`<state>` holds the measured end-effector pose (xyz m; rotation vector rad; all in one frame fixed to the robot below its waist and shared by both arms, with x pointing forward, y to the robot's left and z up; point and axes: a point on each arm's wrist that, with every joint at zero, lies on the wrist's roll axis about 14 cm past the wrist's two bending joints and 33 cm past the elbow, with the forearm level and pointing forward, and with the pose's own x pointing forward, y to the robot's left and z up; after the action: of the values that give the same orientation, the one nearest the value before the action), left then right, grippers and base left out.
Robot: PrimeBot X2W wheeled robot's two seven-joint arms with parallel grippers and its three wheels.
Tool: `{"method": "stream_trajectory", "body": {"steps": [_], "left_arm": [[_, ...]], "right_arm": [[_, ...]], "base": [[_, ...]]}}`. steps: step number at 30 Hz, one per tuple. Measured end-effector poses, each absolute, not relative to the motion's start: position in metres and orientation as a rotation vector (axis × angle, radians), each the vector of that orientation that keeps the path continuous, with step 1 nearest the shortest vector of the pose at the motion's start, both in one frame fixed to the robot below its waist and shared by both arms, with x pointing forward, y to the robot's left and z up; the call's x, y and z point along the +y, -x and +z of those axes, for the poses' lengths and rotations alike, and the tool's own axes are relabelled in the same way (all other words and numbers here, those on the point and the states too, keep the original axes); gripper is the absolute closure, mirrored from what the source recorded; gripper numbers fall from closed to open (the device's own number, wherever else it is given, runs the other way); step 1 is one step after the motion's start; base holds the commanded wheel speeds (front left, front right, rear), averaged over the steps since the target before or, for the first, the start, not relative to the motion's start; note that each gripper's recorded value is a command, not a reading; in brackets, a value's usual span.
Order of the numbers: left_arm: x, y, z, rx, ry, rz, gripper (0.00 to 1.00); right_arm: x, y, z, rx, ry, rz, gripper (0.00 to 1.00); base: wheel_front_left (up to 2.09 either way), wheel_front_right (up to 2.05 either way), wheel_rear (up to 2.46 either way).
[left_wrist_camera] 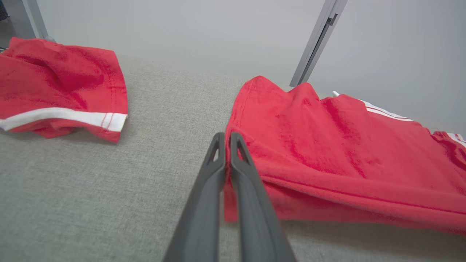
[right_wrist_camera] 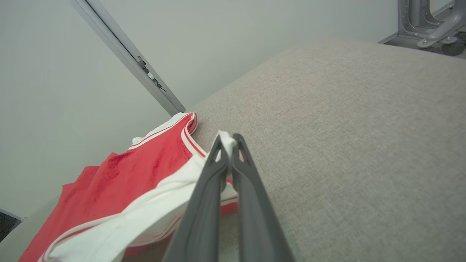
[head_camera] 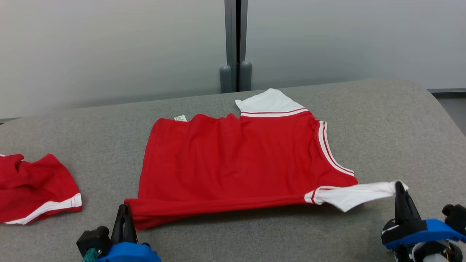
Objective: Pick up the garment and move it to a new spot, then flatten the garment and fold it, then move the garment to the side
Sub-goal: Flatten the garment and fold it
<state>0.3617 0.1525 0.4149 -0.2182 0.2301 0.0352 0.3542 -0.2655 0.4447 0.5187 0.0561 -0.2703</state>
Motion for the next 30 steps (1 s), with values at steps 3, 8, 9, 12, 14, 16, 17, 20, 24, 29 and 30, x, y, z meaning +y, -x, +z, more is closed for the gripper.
{"method": "stream_trajectory", "body": {"steps": [3, 8, 9, 12, 14, 16, 17, 20, 24, 29, 30], "left_arm": [[0.148, -0.378, 0.419, 0.22, 0.213, 0.023, 1.0], [0.137, -0.411, 0.422, 0.207, 0.194, -0.009, 1.0], [0.136, -0.417, 0.422, 0.208, 0.183, -0.014, 1.0], [0.133, -0.429, 0.414, 0.228, 0.163, -0.025, 1.0], [0.132, -0.437, 0.407, 0.243, 0.147, -0.031, 1.0], [0.13, -0.447, 0.405, 0.245, 0.136, -0.04, 1.0], [0.13, -0.452, 0.405, 0.242, 0.126, -0.044, 1.0], [0.129, -0.465, 0.407, 0.23, 0.106, -0.057, 1.0], [0.131, -0.475, 0.4, 0.244, 0.093, -0.055, 0.0], [0.139, -0.478, 0.406, 0.222, 0.104, -0.024, 0.0], [0.141, -0.477, 0.408, 0.215, 0.109, -0.012, 0.0]], "right_arm": [[-0.265, -0.375, 0.456, 0.033, -0.505, -0.25, 1.0], [-0.266, -0.409, 0.465, 0.021, -0.468, -0.227, 1.0], [-0.265, -0.416, 0.466, 0.021, -0.459, -0.222, 1.0], [-0.266, -0.433, 0.464, 0.029, -0.451, -0.221, 1.0], [-0.267, -0.444, 0.464, 0.027, -0.448, -0.222, 1.0], [-0.266, -0.455, 0.466, 0.022, -0.444, -0.218, 1.0], [-0.265, -0.459, 0.465, 0.023, -0.438, -0.214, 1.0], [-0.263, -0.469, 0.46, 0.042, -0.417, -0.206, 1.0], [-0.258, -0.48, 0.45, 0.068, -0.392, -0.193, 0.0], [-0.26, -0.484, 0.459, 0.035, -0.372, -0.197, 0.0], [-0.263, -0.482, 0.461, 0.028, -0.375, -0.206, 0.0]], "base": [[0.0, 0.0, 0.0], [0.0, 0.0, 0.0], [0.0, 0.0, 0.0], [0.0, 0.0, 0.0], [0.0, 0.0, 0.0], [0.0, 0.0, 0.0], [0.0, 0.0, 0.0], [0.0, 0.0, 0.0], [0.0, 0.0, 0.0], [0.0, 0.0, 0.0], [0.0, 0.0, 0.0]]}}
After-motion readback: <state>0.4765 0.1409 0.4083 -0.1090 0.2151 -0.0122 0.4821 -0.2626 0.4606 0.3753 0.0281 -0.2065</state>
